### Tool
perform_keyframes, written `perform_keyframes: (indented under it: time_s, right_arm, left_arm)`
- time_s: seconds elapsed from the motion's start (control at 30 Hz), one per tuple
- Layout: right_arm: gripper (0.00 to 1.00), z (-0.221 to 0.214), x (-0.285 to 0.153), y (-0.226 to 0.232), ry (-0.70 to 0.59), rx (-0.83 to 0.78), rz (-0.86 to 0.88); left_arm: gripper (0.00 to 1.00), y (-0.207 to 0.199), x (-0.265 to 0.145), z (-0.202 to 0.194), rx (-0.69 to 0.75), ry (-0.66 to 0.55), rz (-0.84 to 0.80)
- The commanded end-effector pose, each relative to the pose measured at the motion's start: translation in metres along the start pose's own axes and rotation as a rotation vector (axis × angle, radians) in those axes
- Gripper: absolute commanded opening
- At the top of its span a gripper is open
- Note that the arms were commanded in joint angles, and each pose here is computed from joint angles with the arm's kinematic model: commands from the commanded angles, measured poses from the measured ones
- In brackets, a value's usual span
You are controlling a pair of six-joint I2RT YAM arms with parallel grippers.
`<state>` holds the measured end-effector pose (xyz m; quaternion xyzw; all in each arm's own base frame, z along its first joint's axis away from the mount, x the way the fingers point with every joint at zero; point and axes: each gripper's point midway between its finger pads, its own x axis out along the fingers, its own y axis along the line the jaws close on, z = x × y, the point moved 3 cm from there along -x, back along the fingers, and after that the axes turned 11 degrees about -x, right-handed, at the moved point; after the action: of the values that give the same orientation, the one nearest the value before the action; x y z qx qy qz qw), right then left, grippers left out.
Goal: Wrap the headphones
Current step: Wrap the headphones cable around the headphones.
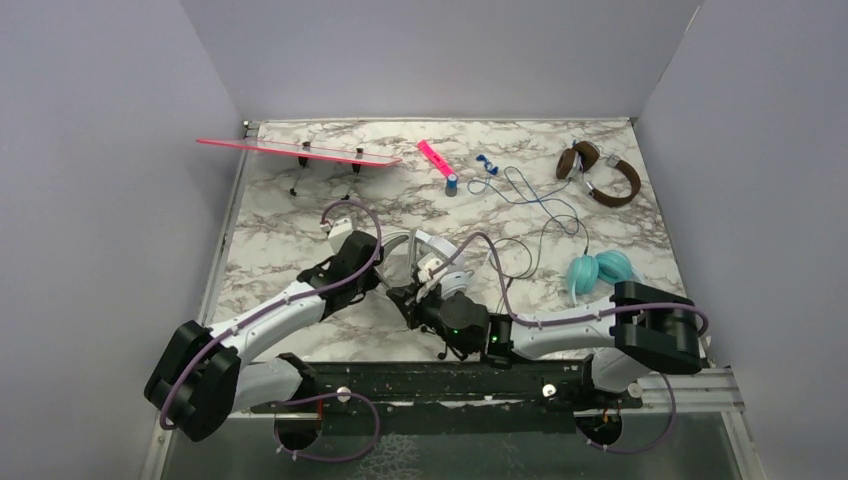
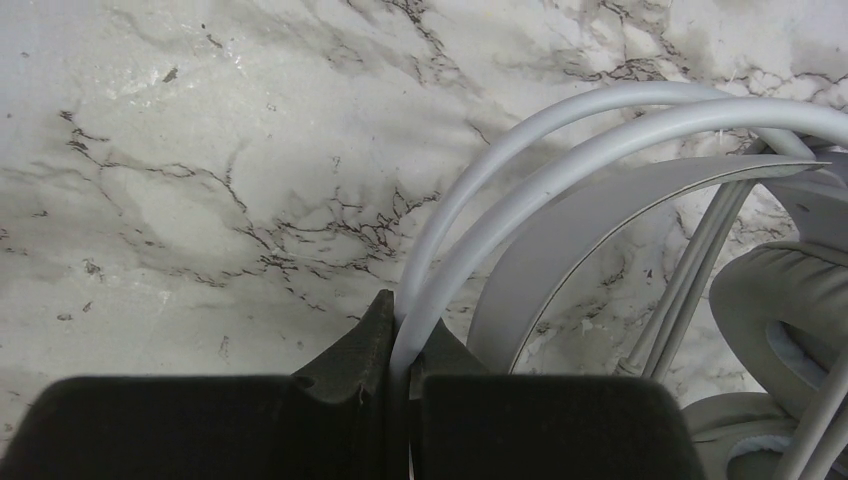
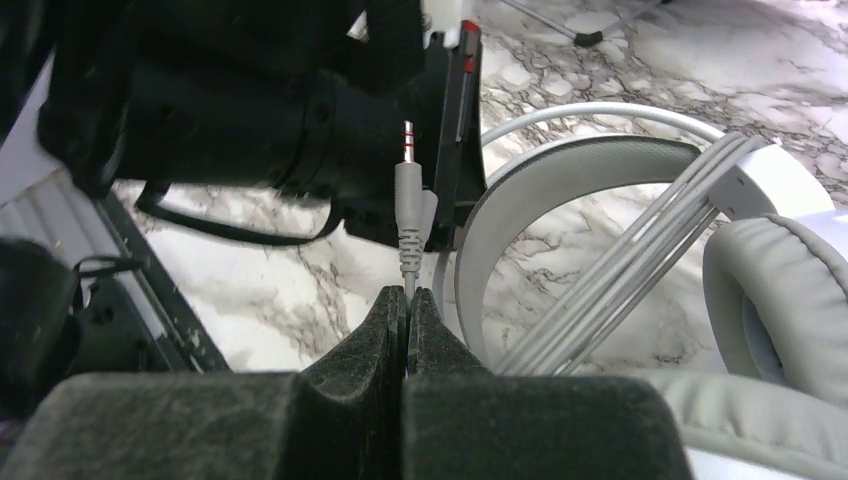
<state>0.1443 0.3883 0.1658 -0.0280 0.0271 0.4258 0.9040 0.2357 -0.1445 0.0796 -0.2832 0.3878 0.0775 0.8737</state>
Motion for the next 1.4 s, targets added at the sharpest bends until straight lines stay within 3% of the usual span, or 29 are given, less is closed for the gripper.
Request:
perform_keyframes:
  time_s: [0.0, 0.27, 0.53, 0.8, 1.07, 1.37]
  right_arm:
    - [0.00, -0.006, 0.018, -0.015, 0.146, 0.067, -0.202]
    - [0.00, -0.022, 0.032, -0.032, 0.345, 0.102, -0.397]
    - [0.00, -0.039, 0.031, -0.047, 0.430, 0.113, -0.435]
    - [0.00, -0.031, 0.055, -0.047, 0.462, 0.013, -0.420]
    - [0.00, -0.045, 0.050, -0.065, 0.590, -0.124, -0.572]
    - [0.02, -0.057, 0.055, -0.074, 0.679, -0.241, -0.607]
  left_arm:
    - [0.00, -0.014, -0.009, 0.013, -0.075, -0.056, -0.094]
    - [0.00, -0.011, -0.015, 0.013, -0.084, -0.059, -0.106]
    - [0.00, -0.014, -0.026, 0.020, -0.090, -0.071, -0.115]
    - [0.00, -0.024, -0.035, 0.031, -0.072, -0.082, -0.116]
    - [0.00, -0.028, -0.049, 0.047, -0.053, -0.095, -0.036]
    - [0.00, -0.023, -0.050, 0.040, -0.085, -0.031, 0.050]
